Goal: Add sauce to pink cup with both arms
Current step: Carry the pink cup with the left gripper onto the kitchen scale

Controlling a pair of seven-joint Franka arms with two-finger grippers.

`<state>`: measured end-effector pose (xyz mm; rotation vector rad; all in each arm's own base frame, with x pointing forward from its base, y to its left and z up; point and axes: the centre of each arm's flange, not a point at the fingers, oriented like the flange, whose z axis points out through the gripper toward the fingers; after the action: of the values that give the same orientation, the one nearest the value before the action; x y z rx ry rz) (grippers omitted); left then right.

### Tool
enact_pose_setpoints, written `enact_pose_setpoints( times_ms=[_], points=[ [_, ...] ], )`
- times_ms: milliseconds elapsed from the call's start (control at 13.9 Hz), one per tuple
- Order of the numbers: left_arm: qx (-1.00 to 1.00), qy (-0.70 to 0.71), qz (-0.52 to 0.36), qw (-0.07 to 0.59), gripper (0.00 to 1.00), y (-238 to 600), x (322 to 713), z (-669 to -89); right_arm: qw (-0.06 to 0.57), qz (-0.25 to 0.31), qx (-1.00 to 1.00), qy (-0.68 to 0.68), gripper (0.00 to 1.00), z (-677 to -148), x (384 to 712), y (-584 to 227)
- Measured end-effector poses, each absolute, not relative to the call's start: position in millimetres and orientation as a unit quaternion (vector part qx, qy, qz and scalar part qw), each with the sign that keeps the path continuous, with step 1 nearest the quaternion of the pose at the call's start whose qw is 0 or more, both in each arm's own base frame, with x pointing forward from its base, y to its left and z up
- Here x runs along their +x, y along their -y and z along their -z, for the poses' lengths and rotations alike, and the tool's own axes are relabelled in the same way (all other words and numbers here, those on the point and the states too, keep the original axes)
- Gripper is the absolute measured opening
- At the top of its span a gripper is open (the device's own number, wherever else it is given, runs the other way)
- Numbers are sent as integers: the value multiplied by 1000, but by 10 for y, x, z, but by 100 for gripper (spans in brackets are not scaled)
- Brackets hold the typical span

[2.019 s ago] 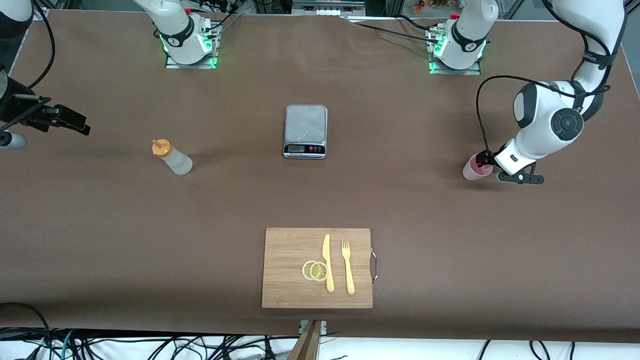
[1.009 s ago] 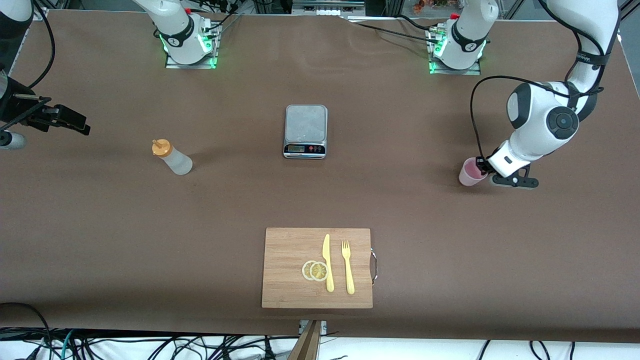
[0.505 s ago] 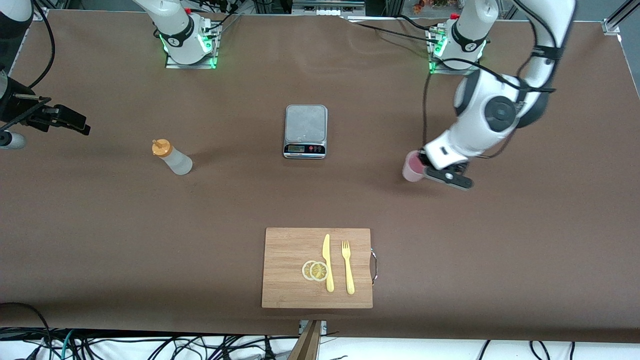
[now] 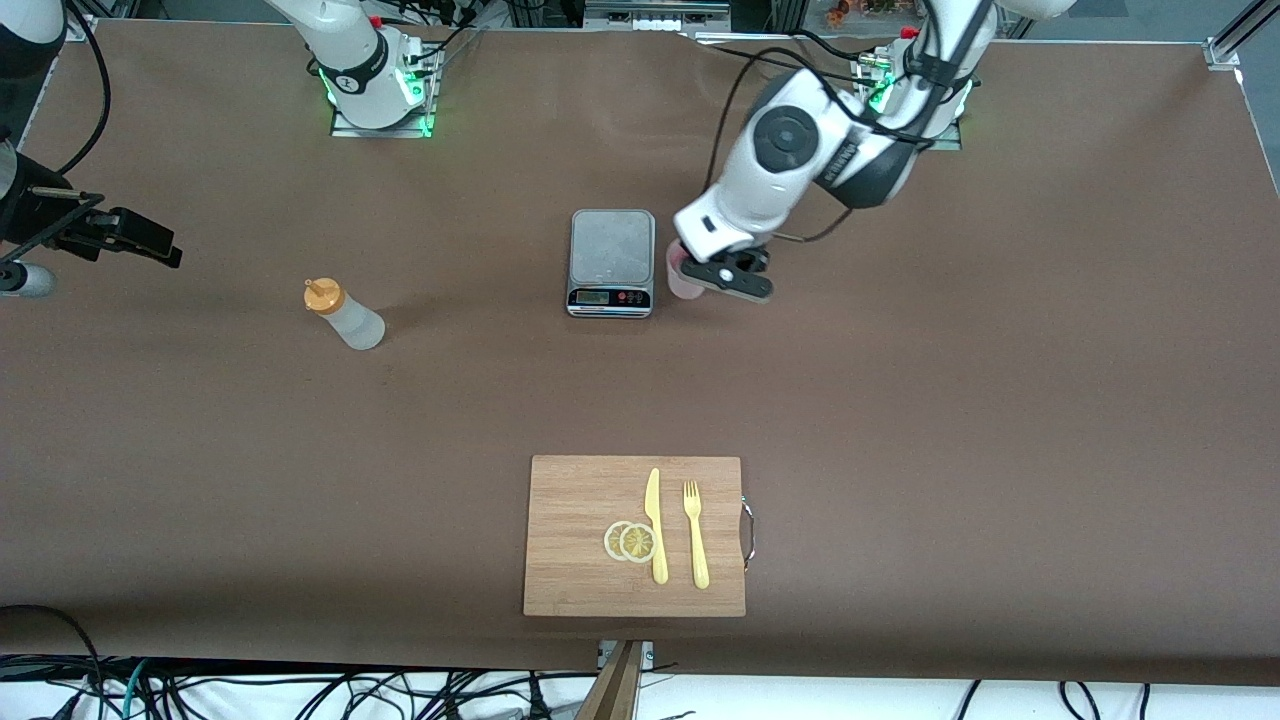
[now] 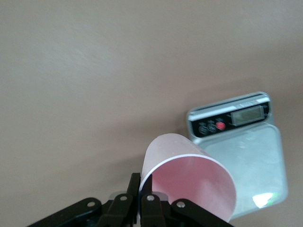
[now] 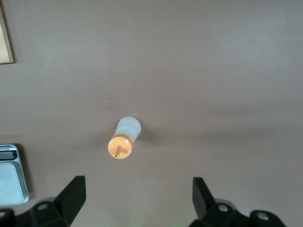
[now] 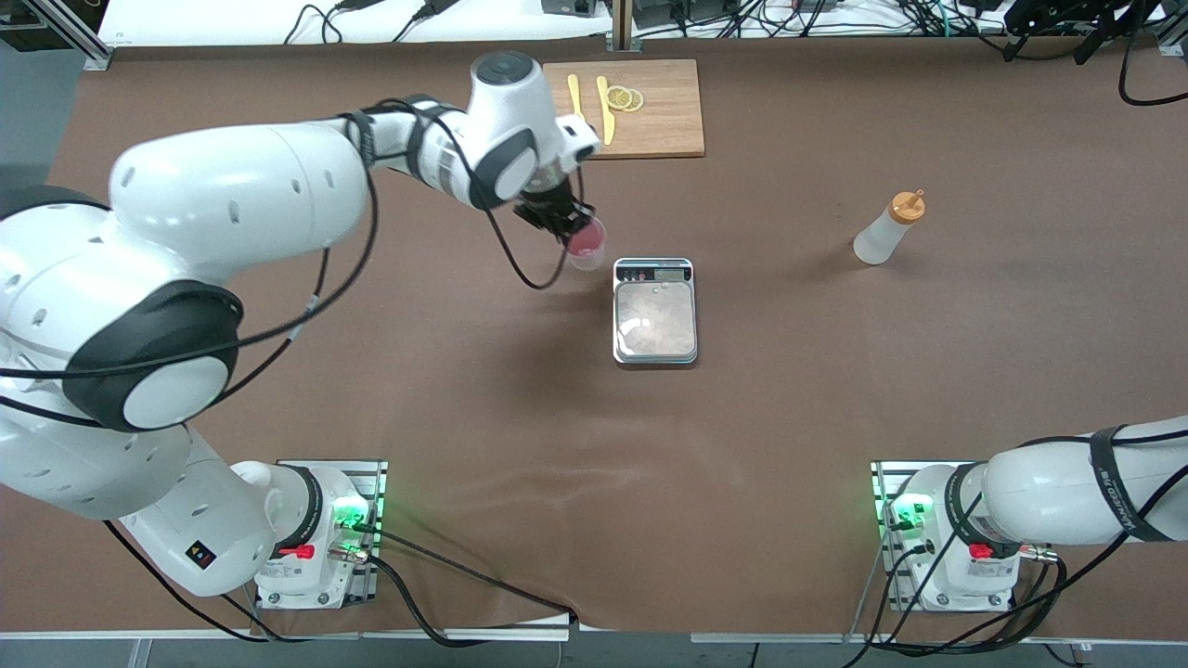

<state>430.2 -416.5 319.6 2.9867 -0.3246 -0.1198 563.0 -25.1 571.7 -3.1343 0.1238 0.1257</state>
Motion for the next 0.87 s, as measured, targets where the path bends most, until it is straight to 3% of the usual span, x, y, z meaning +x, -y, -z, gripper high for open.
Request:
enact_pose_setpoints(
  times_ms=[505, 865],
  points=[
    [991, 103, 53, 71, 4, 4842, 3745, -2908, 1, -48, -998, -36, 100, -5638, 5654, 249],
    [992, 82, 54, 75, 4, 5206, 3577, -2773, 8, -71, -994, 80, 100, -5377, 5743, 271]
  ],
)
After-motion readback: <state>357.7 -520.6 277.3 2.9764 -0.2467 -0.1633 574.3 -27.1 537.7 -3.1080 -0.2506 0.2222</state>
